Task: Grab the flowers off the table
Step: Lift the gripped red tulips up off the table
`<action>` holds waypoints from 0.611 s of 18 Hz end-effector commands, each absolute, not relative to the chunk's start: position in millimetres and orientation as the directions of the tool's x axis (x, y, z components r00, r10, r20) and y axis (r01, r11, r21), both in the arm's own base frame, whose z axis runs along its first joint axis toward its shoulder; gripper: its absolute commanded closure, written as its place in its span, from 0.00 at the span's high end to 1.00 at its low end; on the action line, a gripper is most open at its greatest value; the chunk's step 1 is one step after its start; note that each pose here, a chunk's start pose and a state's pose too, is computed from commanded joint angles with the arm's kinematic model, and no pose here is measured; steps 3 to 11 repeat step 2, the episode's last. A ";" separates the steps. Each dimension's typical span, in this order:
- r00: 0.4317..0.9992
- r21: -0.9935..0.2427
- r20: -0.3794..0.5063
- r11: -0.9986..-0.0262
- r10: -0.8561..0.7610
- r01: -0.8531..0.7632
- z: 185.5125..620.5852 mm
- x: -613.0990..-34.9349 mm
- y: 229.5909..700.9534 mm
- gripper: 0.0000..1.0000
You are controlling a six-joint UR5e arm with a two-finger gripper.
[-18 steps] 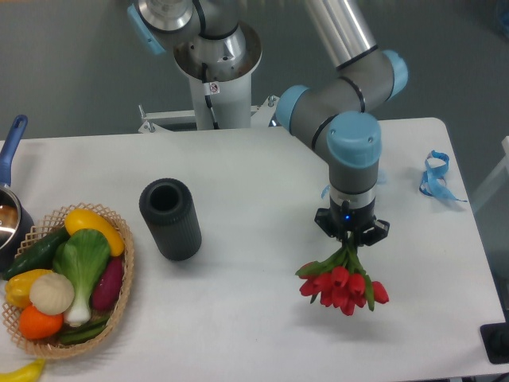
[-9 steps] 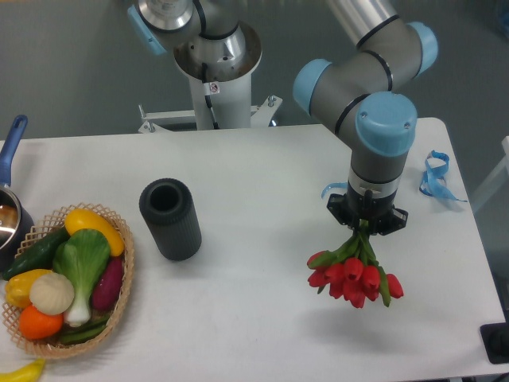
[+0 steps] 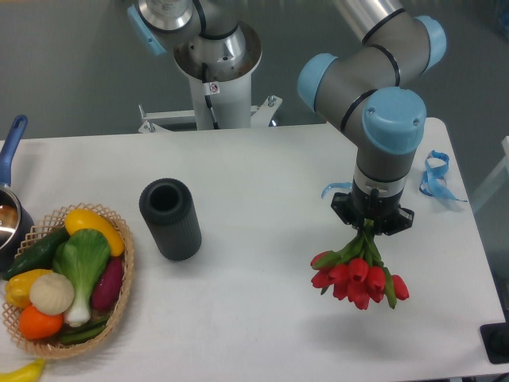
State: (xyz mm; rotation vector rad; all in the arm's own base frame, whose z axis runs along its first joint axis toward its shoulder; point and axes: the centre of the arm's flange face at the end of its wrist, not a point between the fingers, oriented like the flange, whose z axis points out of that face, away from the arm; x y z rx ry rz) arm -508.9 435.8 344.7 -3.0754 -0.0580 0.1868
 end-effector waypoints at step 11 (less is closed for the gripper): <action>0.992 -0.062 -0.123 -0.998 0.027 0.020 345.9 -508.8 435.7 0.00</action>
